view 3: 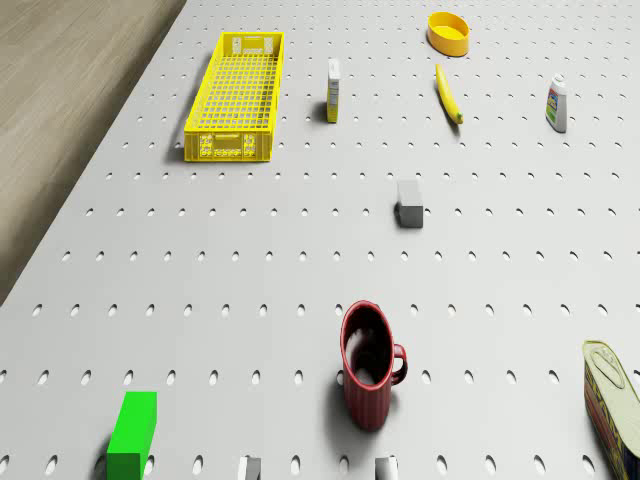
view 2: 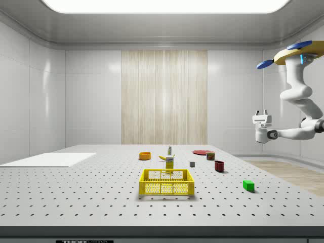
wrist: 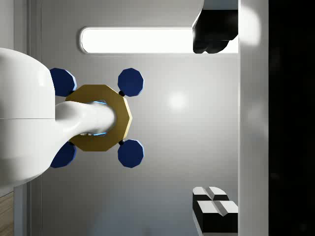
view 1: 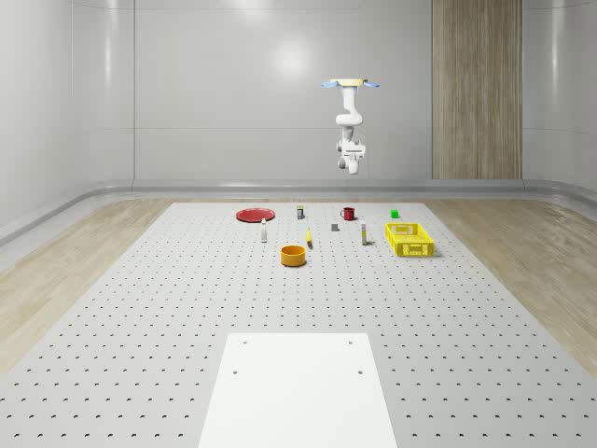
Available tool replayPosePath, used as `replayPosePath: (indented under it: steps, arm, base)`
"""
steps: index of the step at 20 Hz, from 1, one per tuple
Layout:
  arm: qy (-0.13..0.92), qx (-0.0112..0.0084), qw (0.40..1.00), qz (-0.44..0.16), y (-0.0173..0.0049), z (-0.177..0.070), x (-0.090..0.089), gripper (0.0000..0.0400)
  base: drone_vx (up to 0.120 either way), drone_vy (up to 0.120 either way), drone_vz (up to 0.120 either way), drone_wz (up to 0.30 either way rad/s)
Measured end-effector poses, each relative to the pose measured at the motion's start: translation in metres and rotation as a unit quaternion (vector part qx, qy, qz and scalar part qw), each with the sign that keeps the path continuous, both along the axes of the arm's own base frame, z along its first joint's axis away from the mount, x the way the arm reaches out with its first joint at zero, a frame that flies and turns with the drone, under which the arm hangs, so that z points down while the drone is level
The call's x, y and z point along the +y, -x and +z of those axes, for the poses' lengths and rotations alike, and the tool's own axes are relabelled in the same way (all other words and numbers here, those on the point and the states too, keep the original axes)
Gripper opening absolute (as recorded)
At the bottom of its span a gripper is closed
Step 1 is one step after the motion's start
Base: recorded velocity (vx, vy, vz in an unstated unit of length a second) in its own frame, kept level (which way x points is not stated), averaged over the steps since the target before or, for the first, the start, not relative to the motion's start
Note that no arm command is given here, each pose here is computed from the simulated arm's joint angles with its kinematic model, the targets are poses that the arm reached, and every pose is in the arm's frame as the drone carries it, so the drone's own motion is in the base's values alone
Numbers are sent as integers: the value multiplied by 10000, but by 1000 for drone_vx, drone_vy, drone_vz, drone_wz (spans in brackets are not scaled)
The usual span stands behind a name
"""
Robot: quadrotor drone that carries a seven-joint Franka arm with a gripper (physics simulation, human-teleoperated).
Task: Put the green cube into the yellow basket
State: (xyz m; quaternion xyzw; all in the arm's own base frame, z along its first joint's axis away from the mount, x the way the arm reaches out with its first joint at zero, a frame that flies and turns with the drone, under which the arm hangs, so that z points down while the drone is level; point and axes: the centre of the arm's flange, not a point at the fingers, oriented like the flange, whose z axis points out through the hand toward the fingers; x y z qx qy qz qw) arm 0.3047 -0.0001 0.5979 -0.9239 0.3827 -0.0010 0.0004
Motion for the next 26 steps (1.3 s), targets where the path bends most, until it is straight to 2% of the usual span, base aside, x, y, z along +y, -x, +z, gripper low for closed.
replayPosePath:
  steps: [2, 5, 10, 14, 26]
  arm:
    - [0, -8, 10000, 0, 26, 153, -1, 400]
    - [0, -20, 10000, 0, 37, 365, -1, 400]
    - [0, -39, 10000, 0, 21, 664, 0, 400]
    - [0, -55, 10000, 0, 10, 810, 0, 400]
    - [1, -101, 9999, 0, 6, 927, 1, 400]
  base:
    - [0, 0, 0, 0]
    - [0, 0, 0, 0]
    - [0, 0, 0, 0]
    - [0, 0, 0, 0]
    - [0, 0, 0, 0]
